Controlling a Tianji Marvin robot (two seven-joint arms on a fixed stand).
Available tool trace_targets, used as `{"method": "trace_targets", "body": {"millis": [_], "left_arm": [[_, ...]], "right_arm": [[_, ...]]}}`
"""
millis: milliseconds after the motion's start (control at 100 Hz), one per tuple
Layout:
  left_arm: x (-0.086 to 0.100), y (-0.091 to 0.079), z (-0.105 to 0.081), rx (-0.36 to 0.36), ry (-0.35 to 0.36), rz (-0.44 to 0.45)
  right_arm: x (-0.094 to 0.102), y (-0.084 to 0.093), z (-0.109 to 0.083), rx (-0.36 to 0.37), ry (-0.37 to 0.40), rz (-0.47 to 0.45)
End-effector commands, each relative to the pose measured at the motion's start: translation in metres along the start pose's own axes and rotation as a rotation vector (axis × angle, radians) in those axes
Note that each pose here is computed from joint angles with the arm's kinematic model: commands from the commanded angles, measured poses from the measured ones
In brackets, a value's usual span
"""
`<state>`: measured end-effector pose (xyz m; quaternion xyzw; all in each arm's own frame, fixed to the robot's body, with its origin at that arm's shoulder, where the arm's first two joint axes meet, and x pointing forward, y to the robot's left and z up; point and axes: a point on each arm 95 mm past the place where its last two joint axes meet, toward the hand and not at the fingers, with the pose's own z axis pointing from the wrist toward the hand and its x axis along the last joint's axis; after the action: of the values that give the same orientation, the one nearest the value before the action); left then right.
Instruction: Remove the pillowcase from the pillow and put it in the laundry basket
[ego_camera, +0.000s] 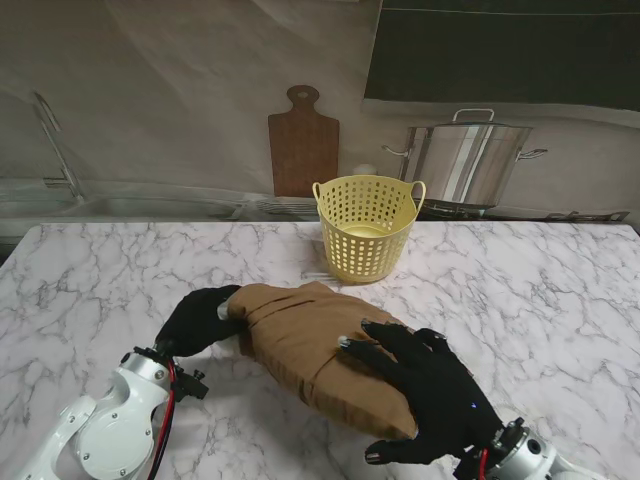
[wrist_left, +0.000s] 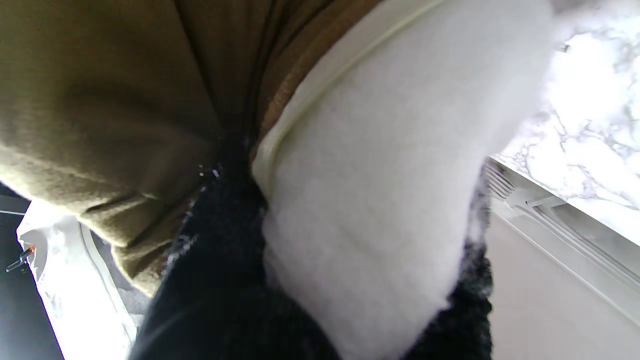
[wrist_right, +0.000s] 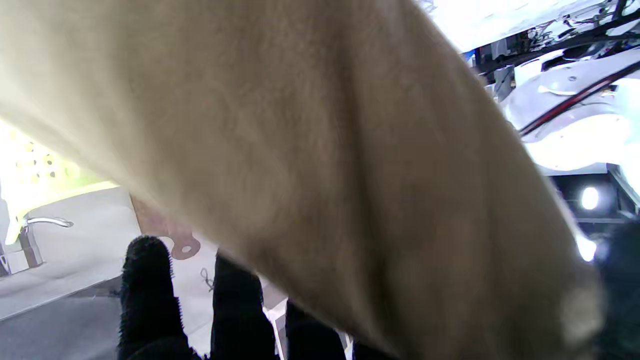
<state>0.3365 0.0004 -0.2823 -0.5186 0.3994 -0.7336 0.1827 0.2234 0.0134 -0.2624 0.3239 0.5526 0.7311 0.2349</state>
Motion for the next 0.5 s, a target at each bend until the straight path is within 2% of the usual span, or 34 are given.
{"method": "trace_targets", "body": {"millis": [0, 60, 130, 260, 490], "left_arm": [[0.006, 0.002, 0.0, -0.01, 0.017, -0.011], [0.008, 0.002, -0.001, -0.01, 0.029, -0.017], [0.01, 0.003, -0.003, -0.011, 0.043, -0.027], [0.012, 0.004, -0.007, -0.018, 0.063, -0.037], [0.016, 0.0, -0.016, -0.011, 0.107, -0.053]], "right_arm": [[-0.004, -0.002, 0.009, -0.036, -0.013, -0.085], [-0.006, -0.009, 0.019, -0.021, -0.041, -0.117], [-0.008, -0.015, 0.028, -0.015, -0.055, -0.105], [-0.011, -0.023, 0.043, -0.061, -0.078, -0.028], [-0.015, -0.02, 0.052, -0.187, -0.103, 0.165]]}}
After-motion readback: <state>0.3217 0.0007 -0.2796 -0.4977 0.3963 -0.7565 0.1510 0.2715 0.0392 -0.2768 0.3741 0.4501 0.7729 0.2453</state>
